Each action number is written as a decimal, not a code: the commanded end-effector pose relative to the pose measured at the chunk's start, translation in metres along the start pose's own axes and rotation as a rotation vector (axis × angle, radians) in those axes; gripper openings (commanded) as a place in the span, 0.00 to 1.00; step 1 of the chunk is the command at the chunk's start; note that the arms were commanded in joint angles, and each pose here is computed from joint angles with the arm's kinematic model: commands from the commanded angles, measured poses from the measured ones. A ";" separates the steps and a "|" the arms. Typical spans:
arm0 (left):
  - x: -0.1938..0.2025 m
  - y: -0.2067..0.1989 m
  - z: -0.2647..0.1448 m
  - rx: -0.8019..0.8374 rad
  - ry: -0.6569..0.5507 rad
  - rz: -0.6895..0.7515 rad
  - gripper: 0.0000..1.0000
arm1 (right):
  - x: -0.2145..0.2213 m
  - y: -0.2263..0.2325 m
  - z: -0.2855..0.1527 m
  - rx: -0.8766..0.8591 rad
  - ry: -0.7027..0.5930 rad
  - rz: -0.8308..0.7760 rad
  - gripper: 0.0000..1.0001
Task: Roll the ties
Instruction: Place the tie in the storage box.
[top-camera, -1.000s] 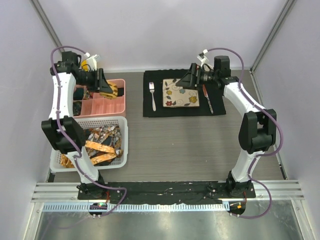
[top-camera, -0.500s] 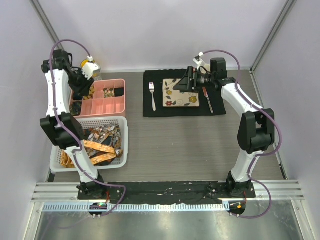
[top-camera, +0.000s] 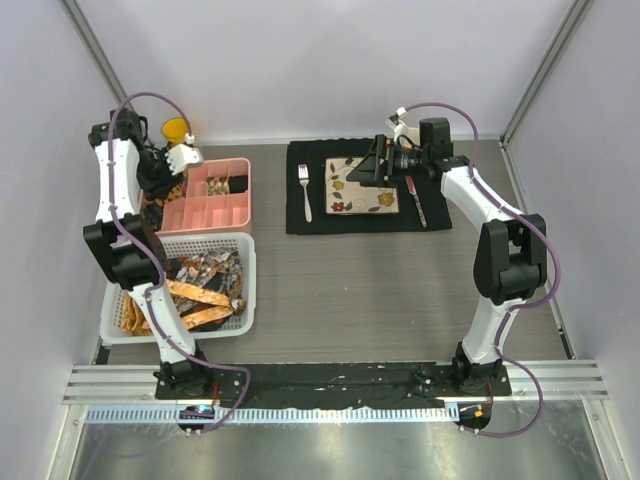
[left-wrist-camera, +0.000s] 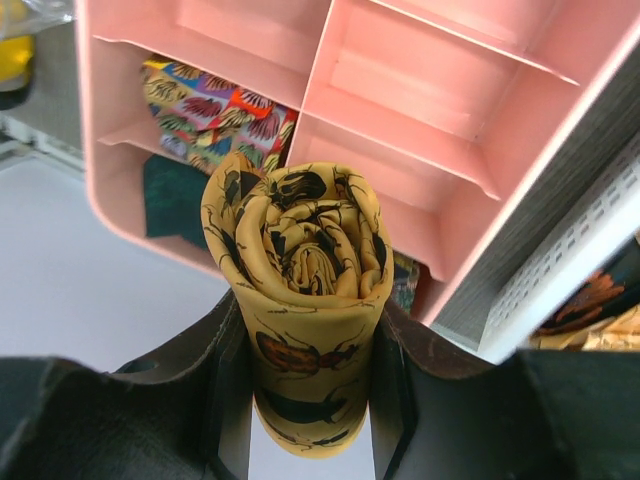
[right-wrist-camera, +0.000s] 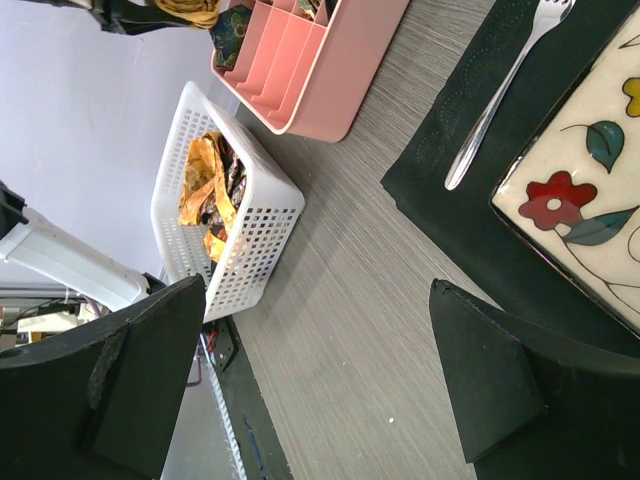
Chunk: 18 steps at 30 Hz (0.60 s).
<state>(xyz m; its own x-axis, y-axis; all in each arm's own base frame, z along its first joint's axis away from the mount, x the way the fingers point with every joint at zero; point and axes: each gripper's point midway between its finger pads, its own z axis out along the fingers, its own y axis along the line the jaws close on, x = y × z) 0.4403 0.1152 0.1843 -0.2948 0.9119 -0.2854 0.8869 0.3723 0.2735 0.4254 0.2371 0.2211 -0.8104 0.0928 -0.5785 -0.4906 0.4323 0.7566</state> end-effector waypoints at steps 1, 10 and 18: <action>0.001 -0.074 -0.006 0.294 0.033 -0.291 0.00 | -0.010 0.005 -0.001 -0.010 -0.019 -0.045 1.00; -0.018 -0.088 0.011 0.354 -0.003 -0.831 0.00 | -0.009 0.003 0.000 -0.010 -0.015 -0.043 1.00; -0.001 -0.088 0.011 0.365 0.013 -1.131 0.00 | -0.005 0.000 0.001 -0.008 -0.008 -0.033 1.00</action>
<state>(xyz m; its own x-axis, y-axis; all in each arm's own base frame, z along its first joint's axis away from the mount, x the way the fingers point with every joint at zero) 0.4334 0.0984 0.1445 -0.8384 0.3292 -0.4344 0.4320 0.8874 -0.1612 0.4264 0.2372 0.2173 -0.8148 0.0920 -0.5724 -0.4844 0.4342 0.7595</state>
